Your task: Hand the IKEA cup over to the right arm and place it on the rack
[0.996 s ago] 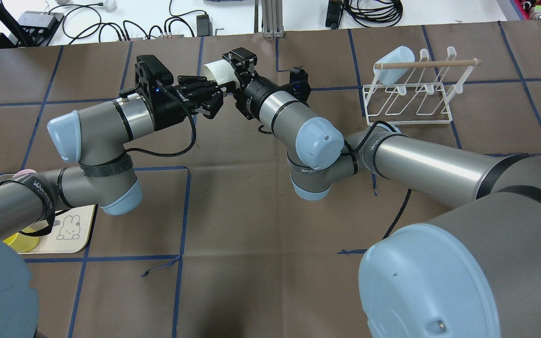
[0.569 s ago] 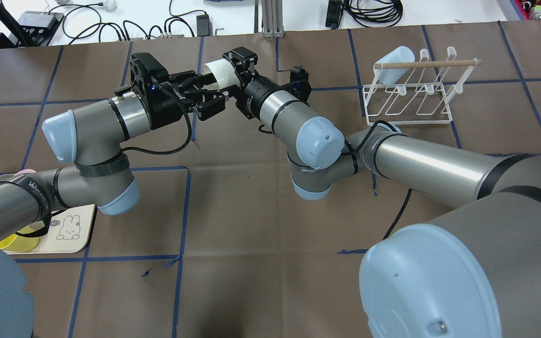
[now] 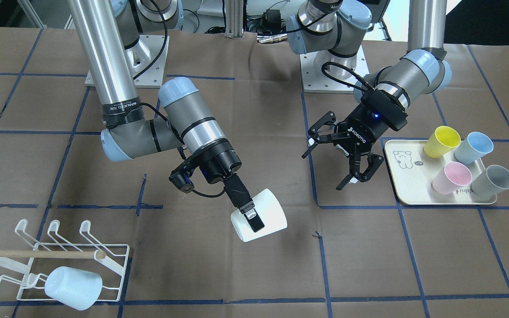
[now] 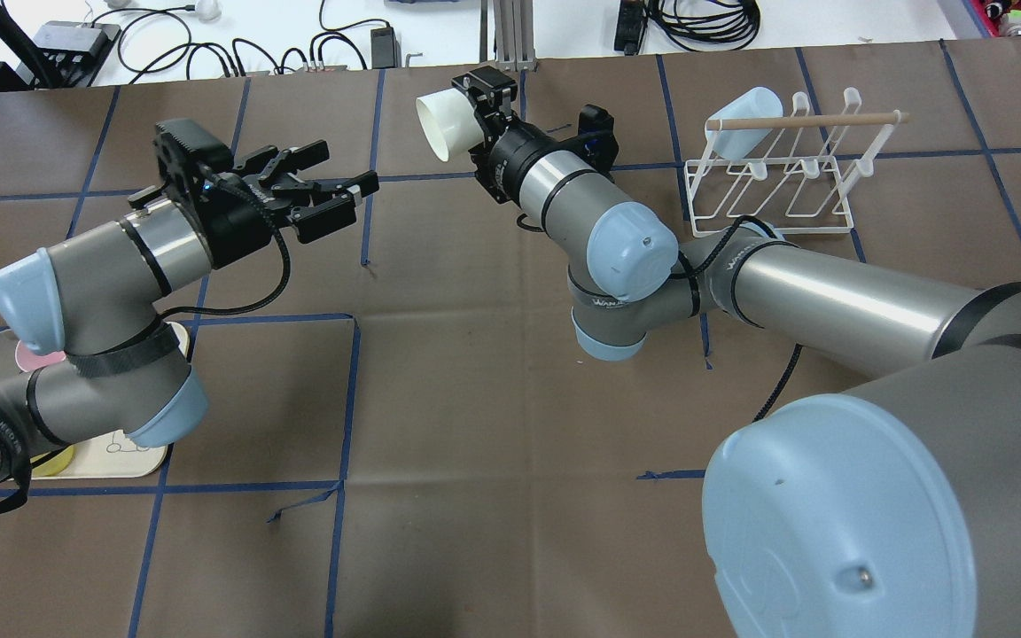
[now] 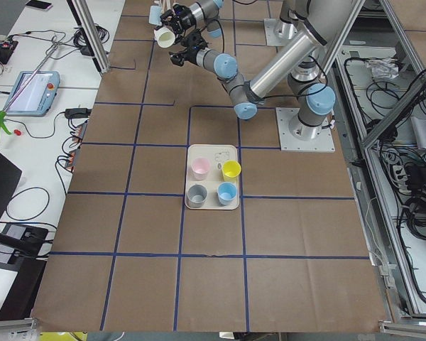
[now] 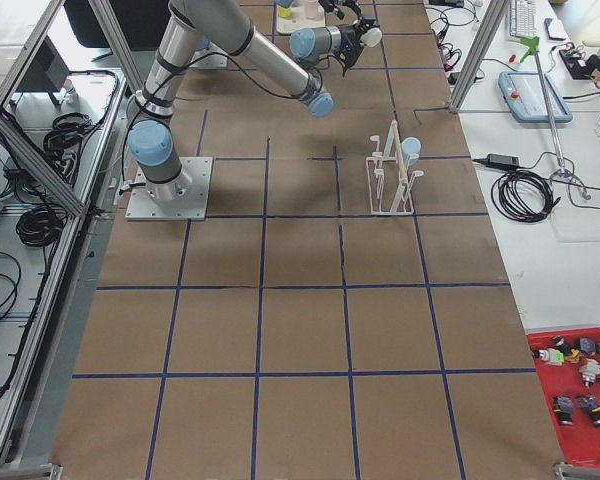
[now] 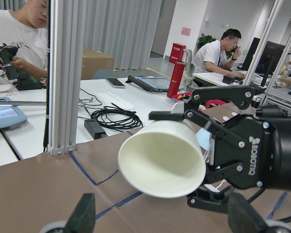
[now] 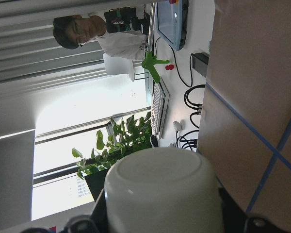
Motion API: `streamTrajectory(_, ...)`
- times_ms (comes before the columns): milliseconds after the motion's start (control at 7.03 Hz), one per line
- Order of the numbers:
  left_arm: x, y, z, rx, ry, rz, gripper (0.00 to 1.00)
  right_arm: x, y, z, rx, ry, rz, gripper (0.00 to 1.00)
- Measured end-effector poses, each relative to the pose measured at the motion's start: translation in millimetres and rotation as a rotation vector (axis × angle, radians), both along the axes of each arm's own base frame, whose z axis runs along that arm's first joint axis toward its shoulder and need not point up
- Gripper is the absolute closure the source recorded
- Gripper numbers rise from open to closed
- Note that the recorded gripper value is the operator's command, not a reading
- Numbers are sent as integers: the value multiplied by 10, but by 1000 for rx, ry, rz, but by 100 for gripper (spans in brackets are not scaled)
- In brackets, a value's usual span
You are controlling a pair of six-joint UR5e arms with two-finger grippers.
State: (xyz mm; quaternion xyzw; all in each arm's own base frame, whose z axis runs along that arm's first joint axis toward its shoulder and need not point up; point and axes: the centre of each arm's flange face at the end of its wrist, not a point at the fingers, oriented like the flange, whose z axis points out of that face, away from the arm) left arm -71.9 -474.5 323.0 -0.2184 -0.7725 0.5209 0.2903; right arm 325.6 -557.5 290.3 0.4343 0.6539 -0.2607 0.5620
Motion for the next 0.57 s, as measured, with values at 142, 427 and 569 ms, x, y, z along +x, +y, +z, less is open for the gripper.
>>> streamTrajectory(142, 123, 65, 25, 14, 0, 39, 4, -251, -124, 6, -57, 98, -17, 73)
streamTrajectory(427, 252, -12, 206, 121, -46, 147, 4, -793, -345, -17, -221, 446, -19, 75)
streamTrajectory(569, 268, -110, 409, 225, -81, 198, 4, -1038, -424, -20, -289, 627, -22, 79)
